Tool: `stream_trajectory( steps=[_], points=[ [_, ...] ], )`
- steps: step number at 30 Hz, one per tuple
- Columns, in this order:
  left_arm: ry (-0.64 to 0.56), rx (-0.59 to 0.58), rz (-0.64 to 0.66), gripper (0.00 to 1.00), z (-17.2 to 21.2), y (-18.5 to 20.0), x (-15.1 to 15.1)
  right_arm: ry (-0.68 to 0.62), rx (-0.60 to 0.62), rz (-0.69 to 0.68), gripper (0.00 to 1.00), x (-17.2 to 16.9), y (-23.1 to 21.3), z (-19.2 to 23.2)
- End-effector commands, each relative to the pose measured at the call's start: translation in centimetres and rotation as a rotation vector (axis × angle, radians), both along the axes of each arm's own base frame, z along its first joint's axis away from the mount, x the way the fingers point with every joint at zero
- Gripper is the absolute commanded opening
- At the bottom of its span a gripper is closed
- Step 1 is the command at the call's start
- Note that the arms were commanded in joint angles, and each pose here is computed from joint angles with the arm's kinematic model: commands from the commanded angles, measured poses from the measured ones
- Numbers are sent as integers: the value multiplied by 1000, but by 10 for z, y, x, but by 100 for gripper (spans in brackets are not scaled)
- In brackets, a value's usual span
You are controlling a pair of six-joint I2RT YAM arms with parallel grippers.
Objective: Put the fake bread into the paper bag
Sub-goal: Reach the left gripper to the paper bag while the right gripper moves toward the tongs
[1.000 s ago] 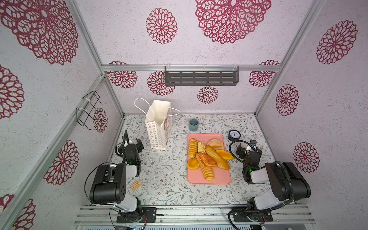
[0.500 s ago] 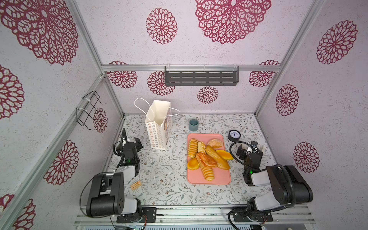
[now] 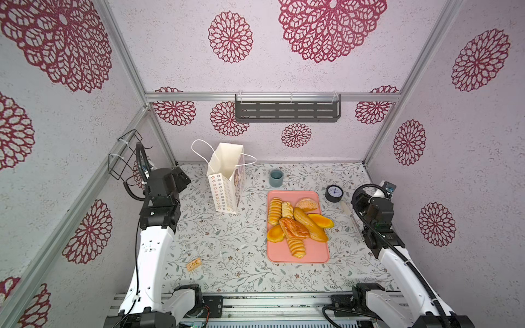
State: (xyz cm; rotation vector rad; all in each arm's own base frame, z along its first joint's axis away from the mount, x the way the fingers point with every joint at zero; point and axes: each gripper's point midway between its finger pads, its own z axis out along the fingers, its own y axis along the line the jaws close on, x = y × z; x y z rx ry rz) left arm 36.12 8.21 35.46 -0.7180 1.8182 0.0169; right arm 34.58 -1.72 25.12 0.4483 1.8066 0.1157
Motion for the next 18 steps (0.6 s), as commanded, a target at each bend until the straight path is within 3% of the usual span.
stream_trajectory(
  steps=[1, 4, 8, 13, 18],
  points=[
    [217, -93, -199, 97, -16, -36, -4, 126, 175, 272, 66, -7, 56, -4],
    [309, -111, -303, 93, -13, -58, 9, 137, 219, 429, 58, -8, 92, 11],
    [422, -38, -383, 92, -21, -87, 30, 192, 208, 557, 58, -13, 134, 19],
    [577, 43, -401, 89, -54, -107, 60, 223, 156, 631, 70, -24, 167, 25],
    [652, 89, -371, 84, -75, -109, 84, 242, 141, 643, 73, -36, 175, 22]
  ],
)
